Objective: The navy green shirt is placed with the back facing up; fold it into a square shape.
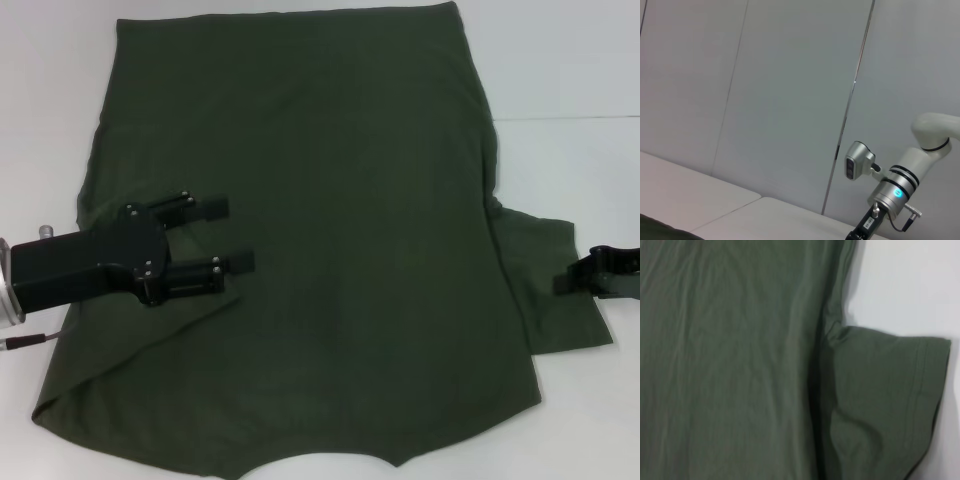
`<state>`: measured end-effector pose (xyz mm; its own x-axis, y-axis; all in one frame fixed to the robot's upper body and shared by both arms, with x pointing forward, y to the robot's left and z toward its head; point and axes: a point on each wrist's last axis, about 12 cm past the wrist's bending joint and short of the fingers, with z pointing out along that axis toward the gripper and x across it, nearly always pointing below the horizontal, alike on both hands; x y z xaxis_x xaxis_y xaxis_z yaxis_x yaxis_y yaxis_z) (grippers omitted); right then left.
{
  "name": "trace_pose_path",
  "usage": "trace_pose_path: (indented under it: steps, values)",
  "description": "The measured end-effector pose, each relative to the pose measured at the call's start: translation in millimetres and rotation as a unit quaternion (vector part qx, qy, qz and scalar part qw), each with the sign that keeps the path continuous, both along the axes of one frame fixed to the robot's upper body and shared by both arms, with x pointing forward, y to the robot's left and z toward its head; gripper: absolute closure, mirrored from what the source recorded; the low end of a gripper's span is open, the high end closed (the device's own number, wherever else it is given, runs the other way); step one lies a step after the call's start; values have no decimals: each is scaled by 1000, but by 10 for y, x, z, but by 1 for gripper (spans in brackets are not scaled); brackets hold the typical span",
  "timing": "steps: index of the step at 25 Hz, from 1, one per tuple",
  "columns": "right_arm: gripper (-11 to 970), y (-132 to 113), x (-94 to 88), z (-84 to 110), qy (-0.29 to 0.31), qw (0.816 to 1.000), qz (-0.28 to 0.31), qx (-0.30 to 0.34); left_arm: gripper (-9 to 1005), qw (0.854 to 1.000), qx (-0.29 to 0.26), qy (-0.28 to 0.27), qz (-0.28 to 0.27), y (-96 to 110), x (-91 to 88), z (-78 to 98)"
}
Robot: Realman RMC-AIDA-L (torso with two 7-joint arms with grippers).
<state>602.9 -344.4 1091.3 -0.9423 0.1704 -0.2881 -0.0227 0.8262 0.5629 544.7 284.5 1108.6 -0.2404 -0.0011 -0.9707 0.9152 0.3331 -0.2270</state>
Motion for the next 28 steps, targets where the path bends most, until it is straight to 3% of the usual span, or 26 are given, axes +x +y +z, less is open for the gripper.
trace_pose_path:
  steps: [7,12,17,22,28]
  values:
    - [751,-18,2,14,-2,1000,0,1,134,1000,0,0,1,0,3,-1]
    - [940,-19,2,13,-3,1000,1,-1,133,1000,0,1,0,-4,5,1]
    - [921,-131,24,129,-10,1000,8,-8,133,1000,0,1,1,0,9,6]
    - [902,-293,117,440,-39,999,26,-28,133,1000,0,6,3,22,16,18]
    - [879,-287,246,697,-68,994,57,-63,132,1000,-6,9,13,56,27,36]
